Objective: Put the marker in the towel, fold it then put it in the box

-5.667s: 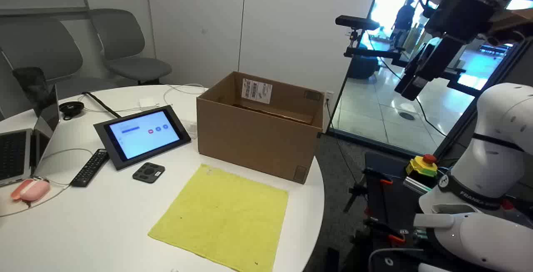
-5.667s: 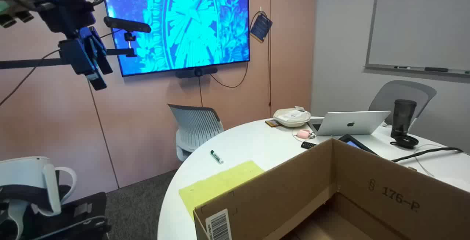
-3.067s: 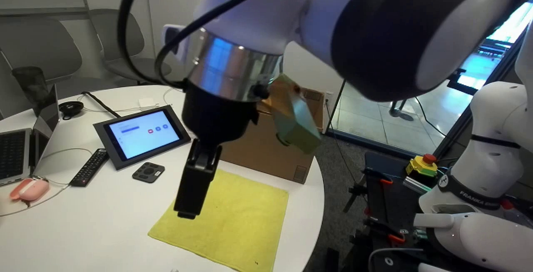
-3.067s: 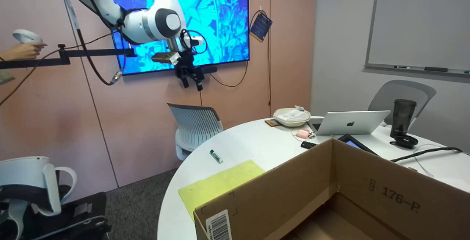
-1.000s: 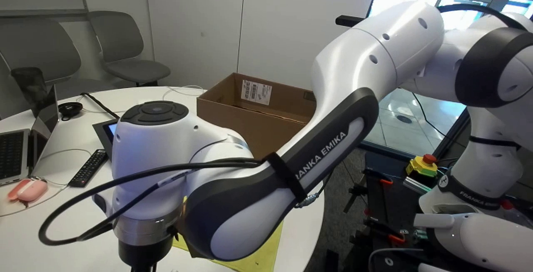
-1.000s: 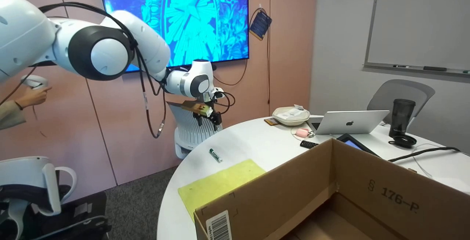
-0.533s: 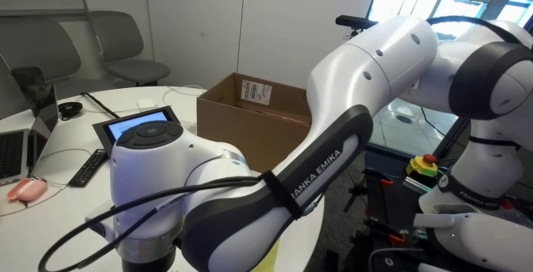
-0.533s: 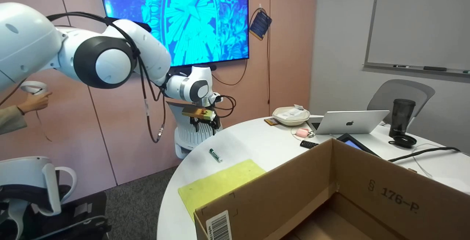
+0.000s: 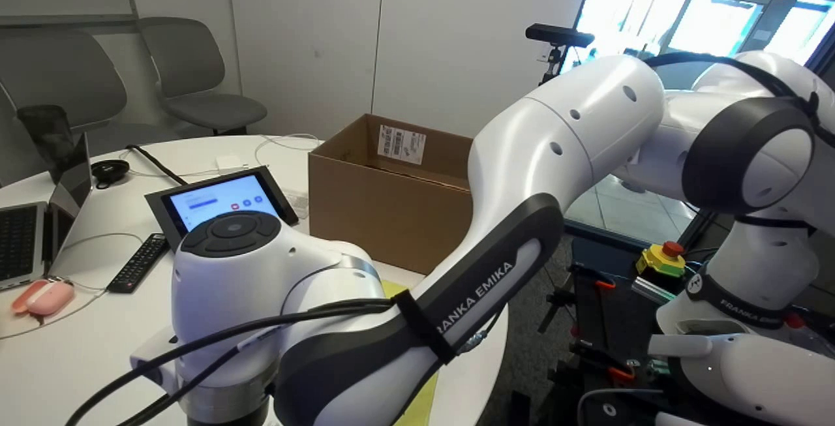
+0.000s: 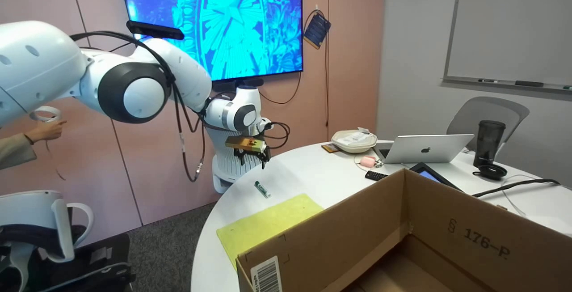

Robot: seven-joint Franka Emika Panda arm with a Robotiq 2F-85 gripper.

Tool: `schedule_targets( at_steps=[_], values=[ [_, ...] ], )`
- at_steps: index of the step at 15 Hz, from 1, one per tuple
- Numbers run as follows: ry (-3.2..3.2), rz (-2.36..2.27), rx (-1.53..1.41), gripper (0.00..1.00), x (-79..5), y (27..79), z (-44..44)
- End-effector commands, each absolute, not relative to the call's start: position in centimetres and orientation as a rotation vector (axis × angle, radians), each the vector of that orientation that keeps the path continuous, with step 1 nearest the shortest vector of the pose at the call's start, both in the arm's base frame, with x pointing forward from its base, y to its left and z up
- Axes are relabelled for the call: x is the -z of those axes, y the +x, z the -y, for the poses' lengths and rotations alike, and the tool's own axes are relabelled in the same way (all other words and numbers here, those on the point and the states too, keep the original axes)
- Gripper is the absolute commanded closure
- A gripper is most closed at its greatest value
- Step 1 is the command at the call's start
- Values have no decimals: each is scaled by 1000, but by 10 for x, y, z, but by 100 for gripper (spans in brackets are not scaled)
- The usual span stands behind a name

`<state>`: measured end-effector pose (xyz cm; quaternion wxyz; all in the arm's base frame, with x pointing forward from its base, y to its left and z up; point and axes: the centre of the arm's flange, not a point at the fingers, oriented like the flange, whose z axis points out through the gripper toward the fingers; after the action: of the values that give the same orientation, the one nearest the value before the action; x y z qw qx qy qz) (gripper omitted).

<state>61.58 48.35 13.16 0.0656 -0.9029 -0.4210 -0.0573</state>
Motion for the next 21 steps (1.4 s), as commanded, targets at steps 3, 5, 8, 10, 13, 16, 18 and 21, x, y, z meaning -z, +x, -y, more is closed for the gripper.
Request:
schedule_targets(
  at_steps=[3,5,8,10,13,16,18,21],
  values=[
    [-2769,1500,165,0,-116,627,-487],
    [-2776,1571,155,0,-114,625,-487],
    [-2768,1641,121,0,-110,622,-488],
    [-2747,1667,106,0,-108,623,-491],
    [-2731,1652,94,0,-106,624,-488],
    [-2708,1570,99,0,-111,619,-476],
    [-2704,1546,94,0,-115,613,-467],
    [-2722,1509,79,0,-111,607,-452]
  ],
)
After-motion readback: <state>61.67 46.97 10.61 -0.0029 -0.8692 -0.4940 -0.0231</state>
